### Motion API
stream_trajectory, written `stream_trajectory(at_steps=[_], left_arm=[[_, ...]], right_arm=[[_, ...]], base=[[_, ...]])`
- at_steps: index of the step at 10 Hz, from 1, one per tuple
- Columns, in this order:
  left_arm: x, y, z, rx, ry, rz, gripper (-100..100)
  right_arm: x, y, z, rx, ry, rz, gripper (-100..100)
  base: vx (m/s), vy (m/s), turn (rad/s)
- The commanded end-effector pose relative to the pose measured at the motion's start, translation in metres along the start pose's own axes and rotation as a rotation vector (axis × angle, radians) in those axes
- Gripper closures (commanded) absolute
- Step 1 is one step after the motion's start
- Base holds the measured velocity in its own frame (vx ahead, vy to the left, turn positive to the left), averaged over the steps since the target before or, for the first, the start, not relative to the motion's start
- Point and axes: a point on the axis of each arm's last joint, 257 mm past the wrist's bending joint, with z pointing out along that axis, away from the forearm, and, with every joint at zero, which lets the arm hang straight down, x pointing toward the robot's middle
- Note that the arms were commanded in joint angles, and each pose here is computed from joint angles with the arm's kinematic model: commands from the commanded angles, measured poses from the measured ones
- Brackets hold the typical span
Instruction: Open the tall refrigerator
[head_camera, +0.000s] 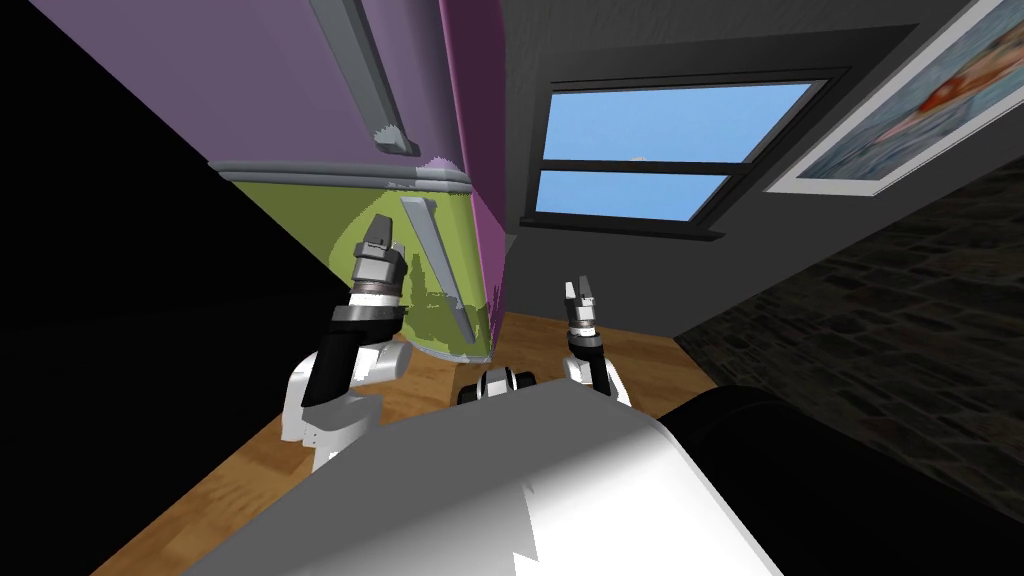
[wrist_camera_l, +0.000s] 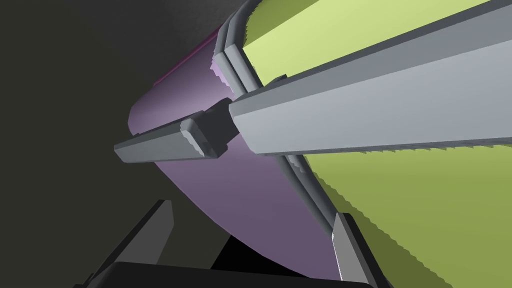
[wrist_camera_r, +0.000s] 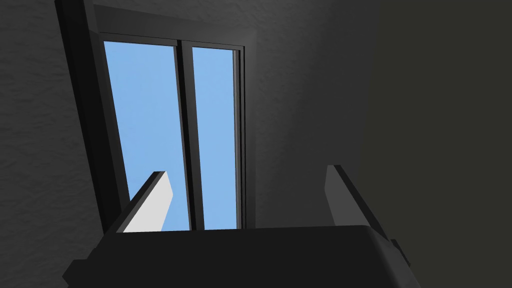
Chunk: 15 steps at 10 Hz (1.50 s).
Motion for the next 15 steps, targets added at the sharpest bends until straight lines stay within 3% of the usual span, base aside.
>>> stream_trajectory(at_steps=[1,10,15], left_arm=[[0.001,-0.003,0.015,-0.012,0.005,0.010,-100],[0.004,-0.011,0.048,-0.058,0.020,0.037,-100],[0.001,-0.028,0.069,-0.066,0.024,0.065,-100]], right_arm=[[0.000,0.000,0.000,0.000,0.000,0.000,0],[0.000,0.000,0.000,0.000,0.000,0.000,0],[0.000,0.000,0.000,0.000,0.000,0.000,0]], base=[[0.025,-0.004,-0.010],[0.021,-0.002,-0.007],[0.023,0.001,-0.005]])
